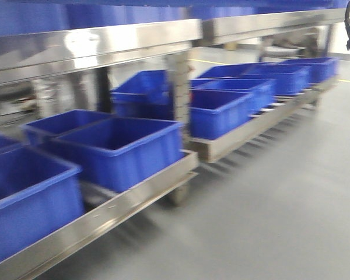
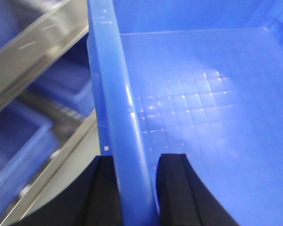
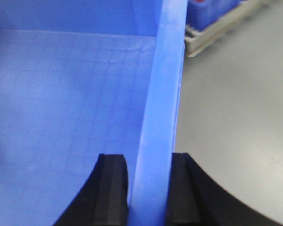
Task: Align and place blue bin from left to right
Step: 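Drive the base across the room holding the bin in both grippers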
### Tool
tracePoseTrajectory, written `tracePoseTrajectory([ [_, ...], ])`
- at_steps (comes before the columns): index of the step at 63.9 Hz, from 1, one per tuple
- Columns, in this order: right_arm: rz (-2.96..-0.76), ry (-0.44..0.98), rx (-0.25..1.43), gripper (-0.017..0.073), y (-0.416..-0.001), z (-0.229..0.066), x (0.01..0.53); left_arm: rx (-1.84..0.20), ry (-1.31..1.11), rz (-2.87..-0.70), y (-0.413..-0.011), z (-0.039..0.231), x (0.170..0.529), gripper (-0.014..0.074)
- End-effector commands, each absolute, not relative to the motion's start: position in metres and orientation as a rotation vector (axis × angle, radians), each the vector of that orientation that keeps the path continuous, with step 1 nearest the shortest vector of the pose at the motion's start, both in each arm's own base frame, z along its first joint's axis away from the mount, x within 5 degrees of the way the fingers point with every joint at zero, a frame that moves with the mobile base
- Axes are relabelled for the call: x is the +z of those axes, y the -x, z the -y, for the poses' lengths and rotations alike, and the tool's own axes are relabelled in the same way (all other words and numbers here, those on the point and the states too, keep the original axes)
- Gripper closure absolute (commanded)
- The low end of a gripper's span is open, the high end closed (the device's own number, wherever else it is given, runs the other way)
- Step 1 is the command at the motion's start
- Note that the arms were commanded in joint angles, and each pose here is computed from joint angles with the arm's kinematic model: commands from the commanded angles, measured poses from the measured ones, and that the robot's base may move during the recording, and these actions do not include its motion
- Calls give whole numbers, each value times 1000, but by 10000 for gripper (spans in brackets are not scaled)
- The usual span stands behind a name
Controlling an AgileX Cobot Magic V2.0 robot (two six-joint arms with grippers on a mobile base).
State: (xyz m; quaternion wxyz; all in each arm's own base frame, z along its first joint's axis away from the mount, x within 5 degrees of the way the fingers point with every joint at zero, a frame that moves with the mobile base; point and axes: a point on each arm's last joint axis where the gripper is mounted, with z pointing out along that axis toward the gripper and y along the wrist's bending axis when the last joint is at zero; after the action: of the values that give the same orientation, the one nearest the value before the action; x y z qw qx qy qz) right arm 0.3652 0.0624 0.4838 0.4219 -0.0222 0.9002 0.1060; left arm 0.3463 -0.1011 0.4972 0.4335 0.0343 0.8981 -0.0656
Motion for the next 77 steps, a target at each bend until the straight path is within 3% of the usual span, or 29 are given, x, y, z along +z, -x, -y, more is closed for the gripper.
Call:
tracePoseTrajectory([
  [1, -2100, 66, 224, 713, -359, -57, 507, -123, -95, -2125, -338, 94, 517, 704],
  [77, -2100, 66, 224, 713, -359, -57, 507, -121, -95, -2124, -338, 94, 517, 704],
])
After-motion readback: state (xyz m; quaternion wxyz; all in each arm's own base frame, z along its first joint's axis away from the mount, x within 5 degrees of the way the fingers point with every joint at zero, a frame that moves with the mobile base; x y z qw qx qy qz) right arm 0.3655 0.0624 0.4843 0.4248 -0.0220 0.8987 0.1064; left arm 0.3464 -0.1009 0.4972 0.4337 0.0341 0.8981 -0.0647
